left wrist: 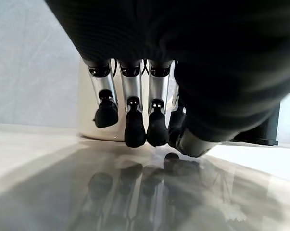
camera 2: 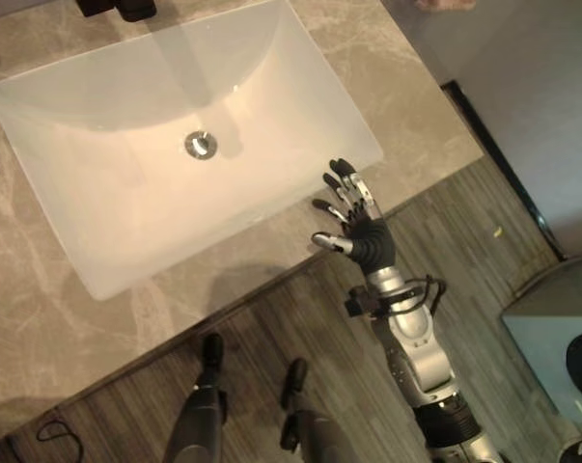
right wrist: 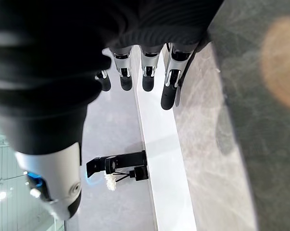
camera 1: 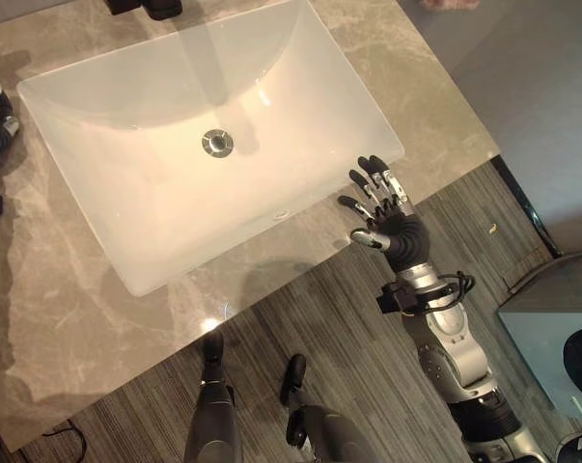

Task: Put brush and paste in cup on sink, flatten towel.

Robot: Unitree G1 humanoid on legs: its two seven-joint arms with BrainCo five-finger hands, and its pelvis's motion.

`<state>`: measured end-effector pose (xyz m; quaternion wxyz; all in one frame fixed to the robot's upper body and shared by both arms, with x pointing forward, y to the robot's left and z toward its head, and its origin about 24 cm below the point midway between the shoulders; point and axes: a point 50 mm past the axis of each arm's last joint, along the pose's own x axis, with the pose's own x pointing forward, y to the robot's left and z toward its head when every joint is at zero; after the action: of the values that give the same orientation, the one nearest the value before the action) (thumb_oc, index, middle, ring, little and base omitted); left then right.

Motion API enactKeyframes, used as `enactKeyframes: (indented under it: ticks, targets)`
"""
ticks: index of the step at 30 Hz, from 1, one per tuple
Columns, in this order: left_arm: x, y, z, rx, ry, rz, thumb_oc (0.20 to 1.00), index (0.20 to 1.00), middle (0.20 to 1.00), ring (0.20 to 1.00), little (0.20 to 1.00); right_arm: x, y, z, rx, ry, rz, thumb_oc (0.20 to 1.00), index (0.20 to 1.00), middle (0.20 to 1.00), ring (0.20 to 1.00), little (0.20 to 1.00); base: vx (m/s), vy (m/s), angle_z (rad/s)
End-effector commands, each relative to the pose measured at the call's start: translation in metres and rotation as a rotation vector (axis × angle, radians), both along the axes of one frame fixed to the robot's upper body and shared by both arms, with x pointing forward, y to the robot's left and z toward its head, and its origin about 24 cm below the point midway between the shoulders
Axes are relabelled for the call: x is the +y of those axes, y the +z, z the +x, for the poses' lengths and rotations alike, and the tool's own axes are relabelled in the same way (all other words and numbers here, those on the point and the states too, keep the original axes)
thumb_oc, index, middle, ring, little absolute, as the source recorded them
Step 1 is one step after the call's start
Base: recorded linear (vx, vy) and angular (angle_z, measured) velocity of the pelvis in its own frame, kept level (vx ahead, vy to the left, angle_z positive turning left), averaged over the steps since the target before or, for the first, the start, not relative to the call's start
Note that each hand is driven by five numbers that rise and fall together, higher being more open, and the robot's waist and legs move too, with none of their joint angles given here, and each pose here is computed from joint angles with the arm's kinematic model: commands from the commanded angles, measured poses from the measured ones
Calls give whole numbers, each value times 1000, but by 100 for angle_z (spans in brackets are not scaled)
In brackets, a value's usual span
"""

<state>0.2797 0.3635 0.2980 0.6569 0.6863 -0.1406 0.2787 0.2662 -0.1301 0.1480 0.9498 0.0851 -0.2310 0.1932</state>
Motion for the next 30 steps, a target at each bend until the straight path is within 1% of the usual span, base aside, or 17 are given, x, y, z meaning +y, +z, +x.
enactKeyframes:
  ticks: [1,8,15,25,27,28,30]
  targets:
    - [15,33,-15,-119,77,26,200,200,200,200,200,-3,-61,-6,279,-23,-33,1000,1000,1000,1000,1000,0,0,0]
    - [13,45,-18,-149,82,51,200,200,200,200,200,-5,-59,-4,271,-45,-21,1000,1000,1000,1000,1000,2,24,-2]
    - [12,46,-21,-152,68,52,200,200,200,200,200,-6,-62,-5,285,-43,-32,1000,1000,1000,1000,1000,-6,34,-10]
    - [2,18,-24,-112,-6,39,200,200,200,200,200,-4,-62,-4,287,-33,-26,1000,1000,1000,1000,1000,-5,-1,-3]
    - [3,9,-28,-102,-14,19,200,200,200,200,200,-3,-61,-3,285,-34,-25,1000,1000,1000,1000,1000,-25,-76,2]
    - [7,-7,-32,-77,-13,-17,200,200,200,200,200,-5,-62,-3,288,-44,-34,1000,1000,1000,1000,1000,-13,-67,2]
    - [9,-12,-35,-69,-5,-27,200,200,200,200,200,-5,-62,-3,290,-45,-39,1000,1000,1000,1000,1000,-19,-58,5]
